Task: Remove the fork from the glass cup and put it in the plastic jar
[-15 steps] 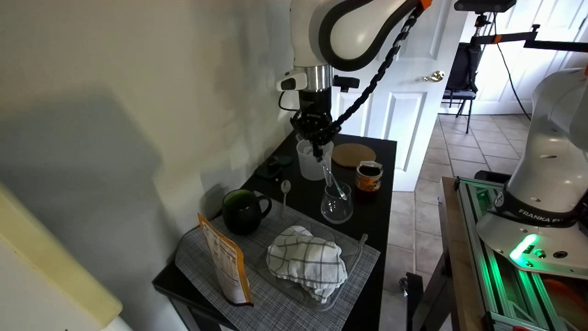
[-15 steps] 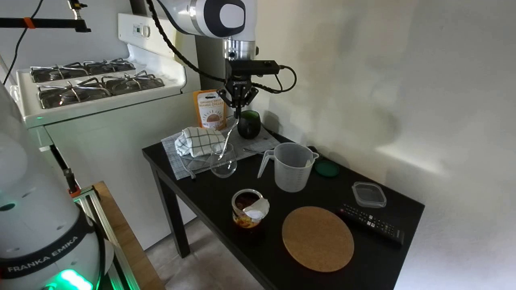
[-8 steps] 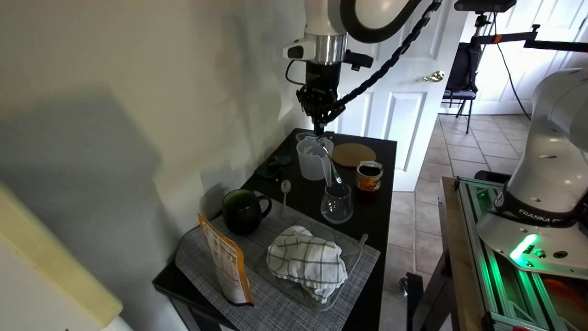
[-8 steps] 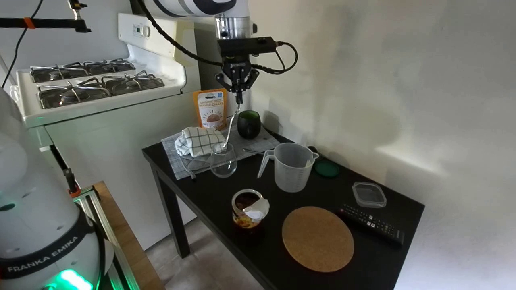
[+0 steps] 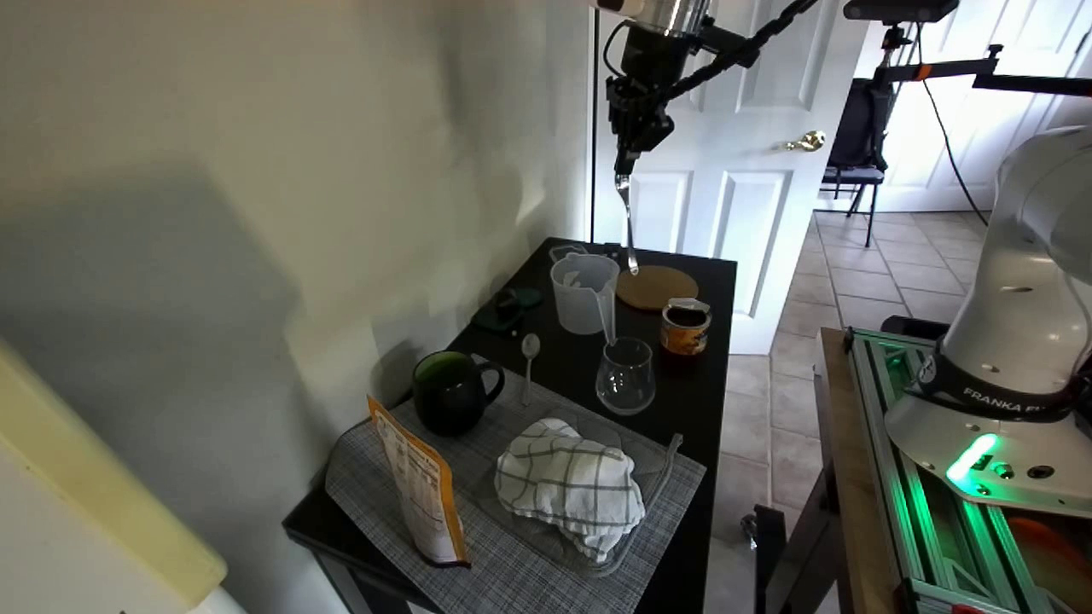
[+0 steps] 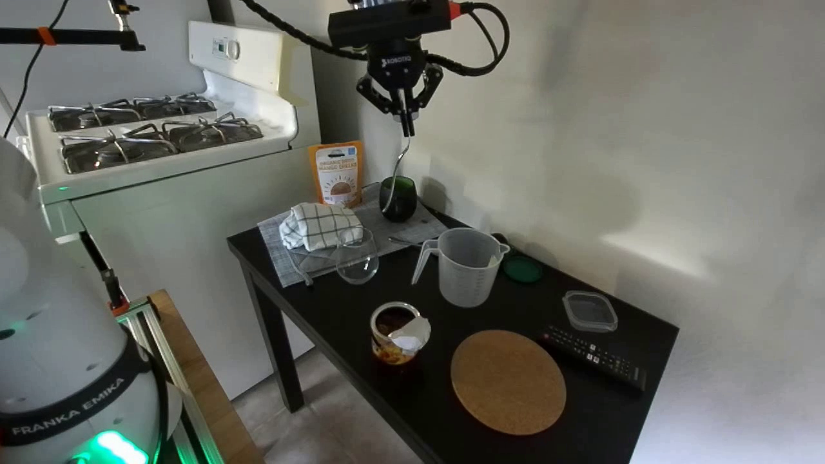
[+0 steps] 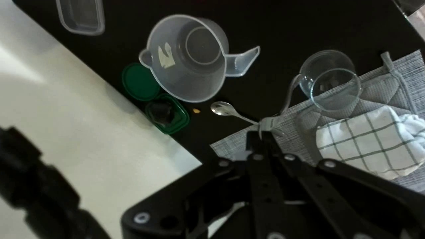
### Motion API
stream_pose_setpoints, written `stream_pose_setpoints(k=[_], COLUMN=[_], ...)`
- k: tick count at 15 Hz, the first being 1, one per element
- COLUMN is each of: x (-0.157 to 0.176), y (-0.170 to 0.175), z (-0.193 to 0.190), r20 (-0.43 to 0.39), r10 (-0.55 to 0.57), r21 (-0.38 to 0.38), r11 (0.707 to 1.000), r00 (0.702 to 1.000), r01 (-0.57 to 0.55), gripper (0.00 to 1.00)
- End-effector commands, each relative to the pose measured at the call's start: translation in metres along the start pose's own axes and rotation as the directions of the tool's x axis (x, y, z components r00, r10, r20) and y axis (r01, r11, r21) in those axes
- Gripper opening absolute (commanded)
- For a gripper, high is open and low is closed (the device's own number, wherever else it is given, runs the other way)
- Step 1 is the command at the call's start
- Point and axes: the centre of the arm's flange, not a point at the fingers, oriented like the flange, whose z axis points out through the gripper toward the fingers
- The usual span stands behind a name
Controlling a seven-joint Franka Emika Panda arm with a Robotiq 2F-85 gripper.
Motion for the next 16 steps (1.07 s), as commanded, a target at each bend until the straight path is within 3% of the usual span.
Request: stream_pose_setpoints(k=[1,2,4,8,12,16], x=[-0.047,-0.059,-0.05,-0.046,-0.054,-0.064], y=[0.021,0.023,0.029,0.035,0.082,0.125], z=[0.001,0.004,-0.001,0.009,0.013,0.028], r20=[-0.019,-0.025,-0.019,-0.026,-0.069,-0.105], r10=[0.196,0.254,0.198,0.249,0.458,0.632], r21=[-0.046,-0.043,-0.02,0.004,-0.008,-0.011], r11=[0.979,0.966,0.98,0.969,0.888,0.771], r00=[0.98,0.967,0.98,0.968,0.887,0.768], r01=[-0.197,-0.255,-0.198,-0.249,-0.459,-0.636], gripper=[0.01,0.01,0.01,0.01,0.01,0.01])
